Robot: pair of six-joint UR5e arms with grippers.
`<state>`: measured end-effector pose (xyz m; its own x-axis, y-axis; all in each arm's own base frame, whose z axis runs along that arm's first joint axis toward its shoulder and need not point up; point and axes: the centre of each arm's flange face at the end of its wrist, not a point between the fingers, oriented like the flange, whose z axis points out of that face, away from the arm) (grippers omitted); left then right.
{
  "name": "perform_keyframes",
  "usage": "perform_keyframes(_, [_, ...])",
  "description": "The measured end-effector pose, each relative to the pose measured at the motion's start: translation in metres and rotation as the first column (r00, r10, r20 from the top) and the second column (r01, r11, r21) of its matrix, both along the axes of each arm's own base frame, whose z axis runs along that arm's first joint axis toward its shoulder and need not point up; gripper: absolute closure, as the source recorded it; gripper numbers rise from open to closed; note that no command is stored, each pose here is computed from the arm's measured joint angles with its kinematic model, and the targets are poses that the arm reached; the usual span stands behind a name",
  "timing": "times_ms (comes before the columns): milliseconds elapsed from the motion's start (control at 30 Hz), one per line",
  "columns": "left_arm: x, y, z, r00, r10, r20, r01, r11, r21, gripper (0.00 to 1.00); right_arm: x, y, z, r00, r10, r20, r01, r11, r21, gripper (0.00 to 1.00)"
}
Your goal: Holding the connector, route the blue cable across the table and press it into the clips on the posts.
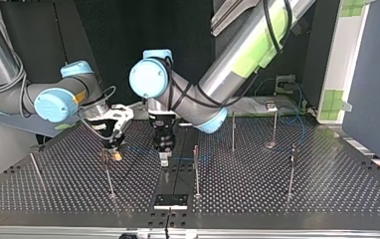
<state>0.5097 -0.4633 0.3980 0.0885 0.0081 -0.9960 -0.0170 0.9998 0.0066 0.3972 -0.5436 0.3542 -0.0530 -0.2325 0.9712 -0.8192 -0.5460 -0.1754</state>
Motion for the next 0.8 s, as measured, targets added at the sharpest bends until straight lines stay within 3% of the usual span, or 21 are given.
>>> perform_keyframes(233, [0.027, 0.01, 0.002, 0.9991, 0.043, 0.001, -0.043, 0.9991, 0.001, 0.0, 0.0, 0.0, -0.001, 1.0, 0.001, 0.0, -0.001, 1.0, 0.001, 1.0])
perform_keyframes(400, [0.038, 0.005, -0.01, 0.9985, 0.05, -0.024, -0.049, 0.9986, 0.017, 0.0, -0.002, -0.002, -0.001, 1.0, 0.0, 0.0, 0.0, 1.0, 0.001, 1.0])
perform_keyframes(633, [0.046, 0.0, -0.016, 0.9981, 0.056, -0.026, -0.056, 0.9984, -0.011, 0.0, -0.004, -0.004, -0.001, 1.0, -0.005, 0.0, 0.005, 1.0, 0.001, 1.0])
perform_keyframes(667, [0.046, 0.0, -0.016, 0.998, 0.058, -0.025, -0.059, 0.9982, -0.015, 0.25, -0.005, -0.004, -0.001, 1.0, -0.006, 0.0, 0.006, 1.0, 0.001, 1.0])
perform_keyframes(700, [0.045, -0.001, -0.016, 0.9978, 0.063, -0.023, -0.063, 0.9978, -0.021, 0.25, -0.006, -0.005, -0.001, 1.0, -0.007, 0.0, 0.007, 1.0, 0.001, 1.0])
perform_keyframes(733, [0.044, -0.001, -0.015, 0.9976, 0.066, -0.021, -0.066, 0.9975, -0.024, 0.42, -0.006, -0.005, -0.001, 1.0, -0.008, 0.0, 0.008, 1.0, 0.001, 1.0])
perform_keyframes(800, [0.042, -0.003, -0.014, 0.9973, 0.071, -0.018, -0.072, 0.997, -0.03, 0.42, -0.008, -0.006, -0.002, 0.9999, -0.01, 0.0, 0.01, 0.9999, 0.001, 1.0])
